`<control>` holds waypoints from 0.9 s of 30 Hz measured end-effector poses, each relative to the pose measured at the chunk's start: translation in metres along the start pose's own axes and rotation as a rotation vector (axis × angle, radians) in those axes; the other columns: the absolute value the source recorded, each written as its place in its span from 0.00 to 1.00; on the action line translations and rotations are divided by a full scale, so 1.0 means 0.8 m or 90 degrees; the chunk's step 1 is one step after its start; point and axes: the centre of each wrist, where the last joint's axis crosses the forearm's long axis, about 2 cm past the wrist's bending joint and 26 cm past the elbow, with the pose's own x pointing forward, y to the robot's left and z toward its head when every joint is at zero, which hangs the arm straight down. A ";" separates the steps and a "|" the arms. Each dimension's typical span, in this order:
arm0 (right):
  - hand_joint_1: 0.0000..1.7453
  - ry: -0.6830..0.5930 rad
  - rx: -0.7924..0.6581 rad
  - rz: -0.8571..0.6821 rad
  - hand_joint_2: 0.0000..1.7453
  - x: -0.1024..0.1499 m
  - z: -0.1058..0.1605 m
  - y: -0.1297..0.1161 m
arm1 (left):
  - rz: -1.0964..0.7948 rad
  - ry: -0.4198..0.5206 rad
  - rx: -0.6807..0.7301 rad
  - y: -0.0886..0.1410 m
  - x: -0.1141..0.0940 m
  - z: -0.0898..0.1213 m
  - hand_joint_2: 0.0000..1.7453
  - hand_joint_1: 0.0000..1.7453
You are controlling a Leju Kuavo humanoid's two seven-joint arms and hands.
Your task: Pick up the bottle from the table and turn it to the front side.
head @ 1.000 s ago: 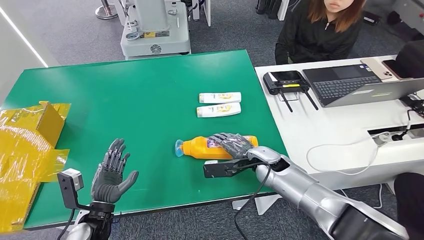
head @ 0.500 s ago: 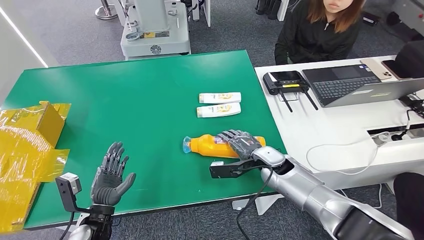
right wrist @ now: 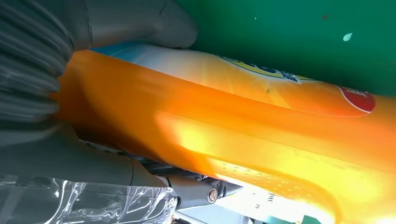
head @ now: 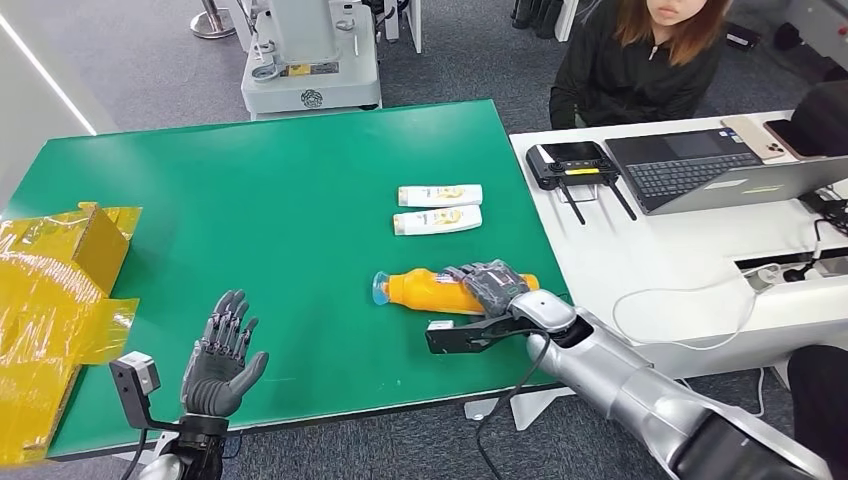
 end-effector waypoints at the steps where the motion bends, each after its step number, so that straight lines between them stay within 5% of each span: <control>1: 1.00 0.000 0.000 -0.001 1.00 0.000 0.000 0.000 | 0.000 0.001 0.001 0.001 -0.001 0.000 1.00 0.00; 11: 1.00 -0.033 -0.033 -0.065 1.00 0.001 0.009 0.013 | 0.002 0.016 0.004 0.000 -0.004 0.004 1.00 0.00; 20: 1.00 -0.220 -0.207 -0.398 1.00 0.035 0.047 0.063 | -0.010 0.020 0.010 -0.006 -0.005 0.005 1.00 0.00; 27: 1.00 -0.272 -0.280 -0.505 1.00 0.087 0.071 0.082 | -0.023 0.010 0.014 -0.007 0.001 0.003 1.00 0.00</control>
